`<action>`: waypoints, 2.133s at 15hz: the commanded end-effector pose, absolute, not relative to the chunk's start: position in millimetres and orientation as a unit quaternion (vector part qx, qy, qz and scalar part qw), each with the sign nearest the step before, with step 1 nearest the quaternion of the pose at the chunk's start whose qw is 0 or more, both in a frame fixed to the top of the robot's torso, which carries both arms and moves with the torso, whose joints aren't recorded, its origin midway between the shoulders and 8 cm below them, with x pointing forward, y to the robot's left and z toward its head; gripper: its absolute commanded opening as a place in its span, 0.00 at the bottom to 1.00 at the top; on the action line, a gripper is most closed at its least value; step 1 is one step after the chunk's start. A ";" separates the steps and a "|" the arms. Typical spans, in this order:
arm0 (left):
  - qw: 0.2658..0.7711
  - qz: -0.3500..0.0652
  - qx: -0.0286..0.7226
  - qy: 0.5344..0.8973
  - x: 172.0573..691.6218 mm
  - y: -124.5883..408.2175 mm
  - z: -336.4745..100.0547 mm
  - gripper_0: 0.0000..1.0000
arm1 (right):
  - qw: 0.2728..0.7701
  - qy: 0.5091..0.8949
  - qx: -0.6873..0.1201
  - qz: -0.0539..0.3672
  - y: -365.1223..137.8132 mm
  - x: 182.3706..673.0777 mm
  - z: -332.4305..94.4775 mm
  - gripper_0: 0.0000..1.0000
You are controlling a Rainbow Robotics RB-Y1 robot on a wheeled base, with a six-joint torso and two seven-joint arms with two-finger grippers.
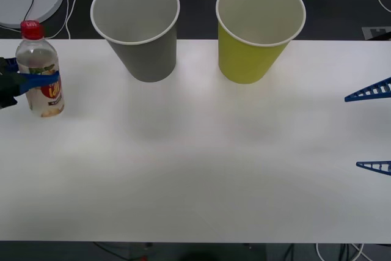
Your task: Put the can into the green bin and the plastic bottle into the gray bin
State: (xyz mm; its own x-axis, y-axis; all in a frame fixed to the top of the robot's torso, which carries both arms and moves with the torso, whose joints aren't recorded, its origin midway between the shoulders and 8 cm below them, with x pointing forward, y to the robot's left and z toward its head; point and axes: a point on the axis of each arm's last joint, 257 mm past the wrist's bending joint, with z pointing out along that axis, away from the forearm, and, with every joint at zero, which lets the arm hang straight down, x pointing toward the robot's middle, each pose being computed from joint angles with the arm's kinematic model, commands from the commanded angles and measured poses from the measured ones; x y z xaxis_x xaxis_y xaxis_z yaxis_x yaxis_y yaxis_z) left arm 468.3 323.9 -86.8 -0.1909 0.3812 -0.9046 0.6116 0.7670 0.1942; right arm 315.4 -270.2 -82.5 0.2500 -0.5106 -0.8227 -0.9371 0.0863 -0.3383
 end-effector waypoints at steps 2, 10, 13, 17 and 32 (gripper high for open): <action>0.527 -0.103 0.338 0.773 471.1 322.2 -59.1 0.00 | 0.469 0.569 -0.637 0.227 -270.2 315.4 -82.6 1.00; 0.502 -0.064 0.381 0.774 478.5 318.8 -28.4 0.00 | 0.469 0.569 -0.637 0.227 -270.2 315.4 -82.6 1.00; 0.487 -0.055 0.391 0.779 479.1 315.9 -19.4 0.00 | 0.469 0.569 -0.637 0.227 -270.2 315.4 -82.6 1.00; 0.471 -0.081 0.396 0.784 489.6 305.1 -7.0 0.00 | 0.469 0.569 -0.637 0.227 -270.2 315.4 -82.6 1.00; 0.376 -0.024 0.477 0.794 523.0 276.2 44.7 0.00 | 0.469 0.569 -0.637 0.227 -270.2 315.4 -82.6 1.00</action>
State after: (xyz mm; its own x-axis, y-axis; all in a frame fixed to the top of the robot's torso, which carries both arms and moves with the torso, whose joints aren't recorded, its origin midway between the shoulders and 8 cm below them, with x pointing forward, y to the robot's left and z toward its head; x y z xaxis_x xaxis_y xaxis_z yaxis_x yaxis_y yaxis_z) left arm 521.2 278.1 42.3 -0.2609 0.7336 -0.6275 0.7751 0.5467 0.3168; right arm 315.4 -270.2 -82.5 0.2500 -0.5106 -0.8227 -0.9371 0.0863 -0.3383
